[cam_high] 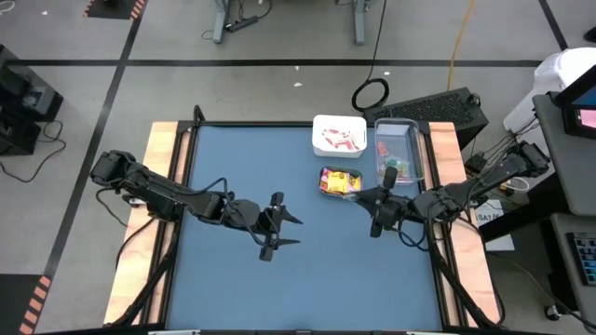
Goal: Sort candy
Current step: Put the left blue candy into the transparent bin
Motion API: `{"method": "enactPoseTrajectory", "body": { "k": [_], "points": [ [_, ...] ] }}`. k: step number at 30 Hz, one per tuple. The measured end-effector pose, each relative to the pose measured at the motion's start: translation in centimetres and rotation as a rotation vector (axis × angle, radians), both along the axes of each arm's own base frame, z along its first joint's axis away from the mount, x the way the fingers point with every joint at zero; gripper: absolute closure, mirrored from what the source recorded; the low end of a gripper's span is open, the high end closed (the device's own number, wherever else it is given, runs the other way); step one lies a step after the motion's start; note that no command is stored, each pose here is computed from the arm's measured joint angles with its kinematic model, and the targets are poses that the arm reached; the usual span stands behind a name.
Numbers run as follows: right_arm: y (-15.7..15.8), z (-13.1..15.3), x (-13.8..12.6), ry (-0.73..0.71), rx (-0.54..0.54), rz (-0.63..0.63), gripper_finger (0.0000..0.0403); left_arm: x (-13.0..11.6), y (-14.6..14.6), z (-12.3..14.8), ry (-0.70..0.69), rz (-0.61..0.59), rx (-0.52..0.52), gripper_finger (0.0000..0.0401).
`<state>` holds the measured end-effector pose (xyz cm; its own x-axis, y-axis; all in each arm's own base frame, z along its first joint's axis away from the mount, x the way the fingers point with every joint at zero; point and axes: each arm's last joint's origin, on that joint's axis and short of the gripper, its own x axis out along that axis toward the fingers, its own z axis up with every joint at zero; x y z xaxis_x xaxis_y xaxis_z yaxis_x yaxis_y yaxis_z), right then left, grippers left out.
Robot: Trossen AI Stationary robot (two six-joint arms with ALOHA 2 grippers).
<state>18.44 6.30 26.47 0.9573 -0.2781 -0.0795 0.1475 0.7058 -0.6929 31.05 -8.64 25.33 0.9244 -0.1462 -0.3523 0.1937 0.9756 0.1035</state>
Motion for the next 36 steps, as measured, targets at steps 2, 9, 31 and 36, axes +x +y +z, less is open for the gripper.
{"method": "enactPoseTrajectory", "body": {
  "k": [2, 9, 31, 36],
  "points": [
    [0.00, 0.01, 0.00, 0.000, 0.000, 0.000, 0.0365, 0.00, 0.00, 0.00, 0.000, 0.000, 0.000, 0.0154],
    [0.01, 0.01, 0.00, -0.024, 0.084, -0.005, 0.0365, 0.00, 0.00, 0.00, 0.000, 0.000, 0.000, 0.0154],
    [0.16, -0.37, 0.28, -0.259, 0.959, -0.084, 0.0365, 0.00, -0.01, 0.00, 0.001, 0.002, -0.004, 0.0154],
    [0.14, -0.67, 0.24, -0.208, 0.862, -0.089, 0.0365, 0.00, 0.00, 0.01, 0.001, 0.002, -0.005, 0.0154]
  ]
}}
